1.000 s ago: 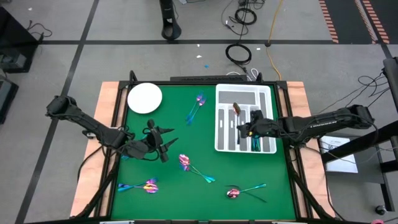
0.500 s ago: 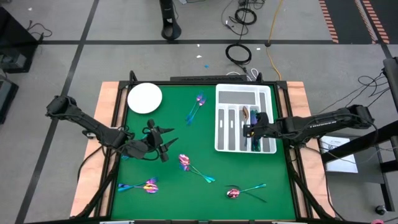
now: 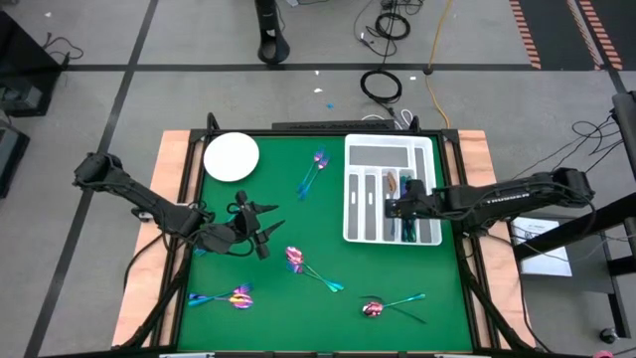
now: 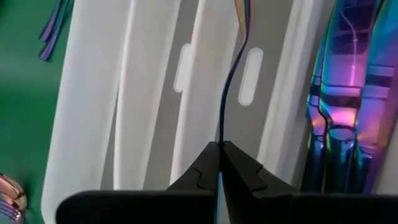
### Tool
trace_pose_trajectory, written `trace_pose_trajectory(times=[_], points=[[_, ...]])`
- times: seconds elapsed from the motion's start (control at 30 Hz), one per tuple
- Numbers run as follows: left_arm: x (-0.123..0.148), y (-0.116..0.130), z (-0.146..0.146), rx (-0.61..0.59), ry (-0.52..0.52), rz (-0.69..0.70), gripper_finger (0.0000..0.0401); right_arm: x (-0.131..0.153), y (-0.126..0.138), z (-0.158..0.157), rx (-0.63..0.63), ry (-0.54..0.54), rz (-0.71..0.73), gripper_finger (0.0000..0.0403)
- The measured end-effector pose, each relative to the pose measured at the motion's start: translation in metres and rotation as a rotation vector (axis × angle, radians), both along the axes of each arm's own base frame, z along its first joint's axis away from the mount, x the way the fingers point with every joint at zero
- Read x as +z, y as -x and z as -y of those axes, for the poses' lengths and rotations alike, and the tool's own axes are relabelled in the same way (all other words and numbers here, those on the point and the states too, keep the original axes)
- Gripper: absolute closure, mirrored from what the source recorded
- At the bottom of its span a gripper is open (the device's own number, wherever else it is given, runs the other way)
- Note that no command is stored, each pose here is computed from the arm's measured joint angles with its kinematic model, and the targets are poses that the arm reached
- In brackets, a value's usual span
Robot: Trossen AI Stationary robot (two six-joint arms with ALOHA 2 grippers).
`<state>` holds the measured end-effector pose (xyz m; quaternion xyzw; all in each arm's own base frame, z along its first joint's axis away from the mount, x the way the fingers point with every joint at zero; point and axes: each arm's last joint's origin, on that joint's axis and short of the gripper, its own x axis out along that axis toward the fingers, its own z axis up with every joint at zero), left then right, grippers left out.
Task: Sort silverware
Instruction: Put the blue spoon into the white cutlery tray
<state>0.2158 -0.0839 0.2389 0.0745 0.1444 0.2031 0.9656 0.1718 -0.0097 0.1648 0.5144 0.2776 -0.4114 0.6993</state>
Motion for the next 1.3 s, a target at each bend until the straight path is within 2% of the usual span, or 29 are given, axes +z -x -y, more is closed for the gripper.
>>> trace_pose_trajectory(times=[0.33, 0.93, 1.3], points=[[0.001, 0.0, 0.0, -0.002, 0.001, 0.009, 0.0201, -0.011, -0.005, 0.004, 0.006, 0.008, -0.069, 0.0403], [0.001, 0.0, 0.0, -0.002, 0.001, 0.01, 0.0201, -0.018, -0.014, 0.005, 0.062, 0.041, -0.083, 0.0402], [0.001, -0.001, 0.0, -0.003, 0.001, 0.013, 0.0201, -0.018, -0.014, 0.005, 0.07, 0.052, -0.085, 0.0368]])
